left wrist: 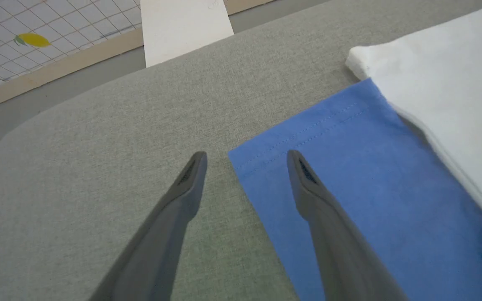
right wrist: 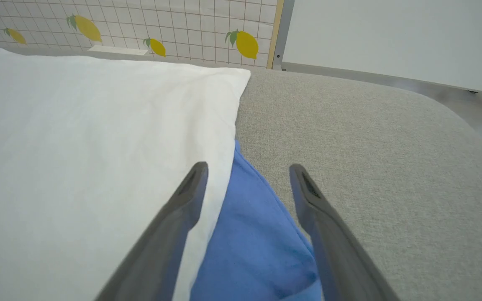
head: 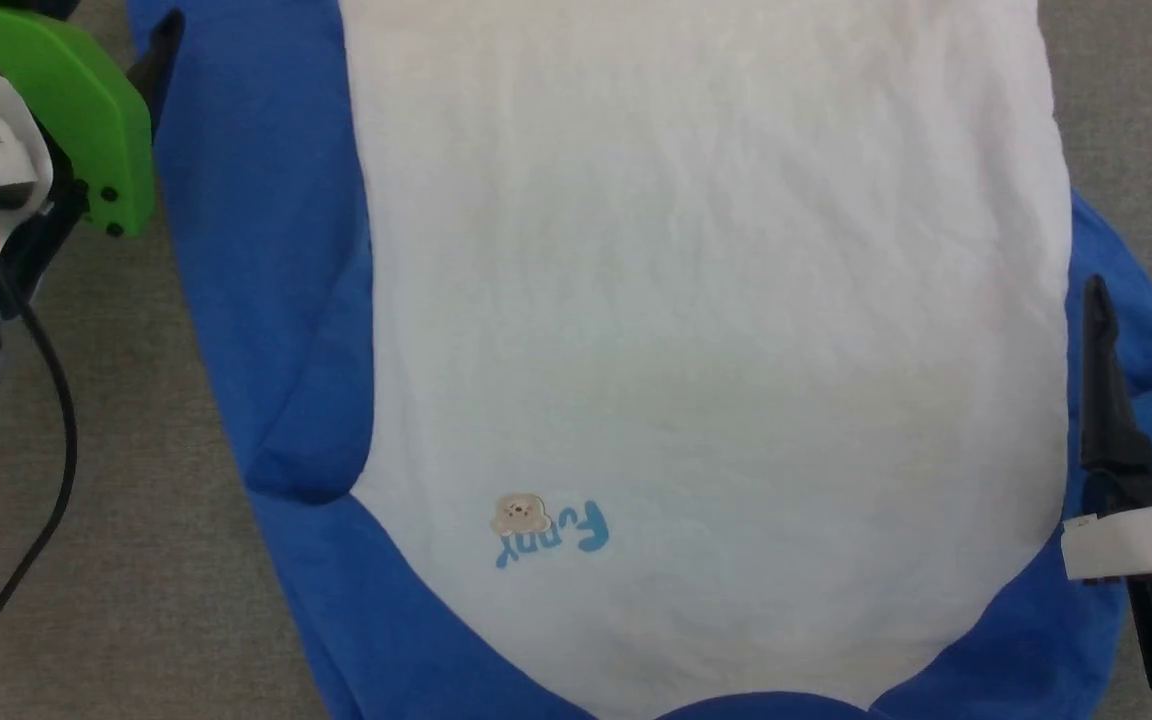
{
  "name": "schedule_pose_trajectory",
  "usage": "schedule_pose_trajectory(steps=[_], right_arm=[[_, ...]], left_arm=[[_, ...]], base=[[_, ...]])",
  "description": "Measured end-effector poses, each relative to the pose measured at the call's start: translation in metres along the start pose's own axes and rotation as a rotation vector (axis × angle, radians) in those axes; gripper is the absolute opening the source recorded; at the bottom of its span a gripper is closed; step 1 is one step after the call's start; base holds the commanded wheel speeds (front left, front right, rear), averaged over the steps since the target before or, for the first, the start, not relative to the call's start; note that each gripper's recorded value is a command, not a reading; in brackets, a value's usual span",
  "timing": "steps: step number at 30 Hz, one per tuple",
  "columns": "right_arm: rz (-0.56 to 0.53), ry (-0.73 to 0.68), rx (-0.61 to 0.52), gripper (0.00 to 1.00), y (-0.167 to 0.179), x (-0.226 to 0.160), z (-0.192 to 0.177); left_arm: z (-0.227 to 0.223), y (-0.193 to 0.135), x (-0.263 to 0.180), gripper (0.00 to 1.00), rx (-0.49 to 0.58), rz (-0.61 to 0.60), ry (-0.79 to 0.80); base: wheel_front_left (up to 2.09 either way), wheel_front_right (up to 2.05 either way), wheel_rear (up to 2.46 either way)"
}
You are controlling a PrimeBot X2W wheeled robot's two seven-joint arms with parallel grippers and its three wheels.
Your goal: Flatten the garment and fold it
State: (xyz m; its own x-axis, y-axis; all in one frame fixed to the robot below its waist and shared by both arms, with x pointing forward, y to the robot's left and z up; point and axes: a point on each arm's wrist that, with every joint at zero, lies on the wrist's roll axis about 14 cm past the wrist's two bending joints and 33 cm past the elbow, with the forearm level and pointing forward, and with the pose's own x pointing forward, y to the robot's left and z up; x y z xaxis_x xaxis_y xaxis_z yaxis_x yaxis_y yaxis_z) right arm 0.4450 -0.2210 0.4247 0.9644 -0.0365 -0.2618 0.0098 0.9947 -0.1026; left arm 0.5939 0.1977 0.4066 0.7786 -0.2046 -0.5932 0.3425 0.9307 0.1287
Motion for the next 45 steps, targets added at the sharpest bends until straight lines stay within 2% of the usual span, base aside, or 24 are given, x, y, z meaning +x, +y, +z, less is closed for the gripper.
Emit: schedule_pose_trajectory(steps=[6,7,8,14,21,29,36,45], right_arm=[[0.004,0.049,-0.019,1.00,-0.001,0.010,-0.020],[0.005,0.055,-0.020,1.00,-0.001,0.011,-0.022],[0.006,0.061,-0.020,1.00,-0.001,0.012,-0.024],[0.015,0.042,-0.015,1.00,0.002,0.015,-0.018],[0.011,-0.006,-0.007,1.00,0.001,0.008,0.002],[-0.025,-0.064,-0.003,1.00,-0.012,-0.016,0.029],[-0.054,-0.099,0.010,1.00,-0.021,-0.047,0.047],[-0.067,-0.160,0.026,1.00,-0.025,-0.082,0.069]], left_arm=[[-0.037,-0.006,0.025,1.00,-0.056,-0.024,0.098],[-0.038,-0.006,0.027,0.08,-0.062,-0.029,0.100],[-0.038,-0.007,0.029,0.00,-0.064,-0.036,0.100],[-0.027,-0.003,0.022,0.00,-0.104,-0.028,0.054],[0.012,0.024,-0.010,0.00,-0.241,0.057,-0.128],[0.041,0.068,-0.082,0.00,-0.270,0.170,-0.270],[0.036,0.100,-0.160,0.00,-0.327,0.263,-0.351],[0.009,0.110,-0.251,0.00,-0.429,0.355,-0.438]], base=[[0.00,0.00,0.00],[0.00,0.00,0.00],[0.00,0.00,0.00],[0.00,0.00,0.00],[0.00,0.00,0.00],[0.00,0.00,0.00],[0.00,0.00,0.00],[0.00,0.00,0.00]])
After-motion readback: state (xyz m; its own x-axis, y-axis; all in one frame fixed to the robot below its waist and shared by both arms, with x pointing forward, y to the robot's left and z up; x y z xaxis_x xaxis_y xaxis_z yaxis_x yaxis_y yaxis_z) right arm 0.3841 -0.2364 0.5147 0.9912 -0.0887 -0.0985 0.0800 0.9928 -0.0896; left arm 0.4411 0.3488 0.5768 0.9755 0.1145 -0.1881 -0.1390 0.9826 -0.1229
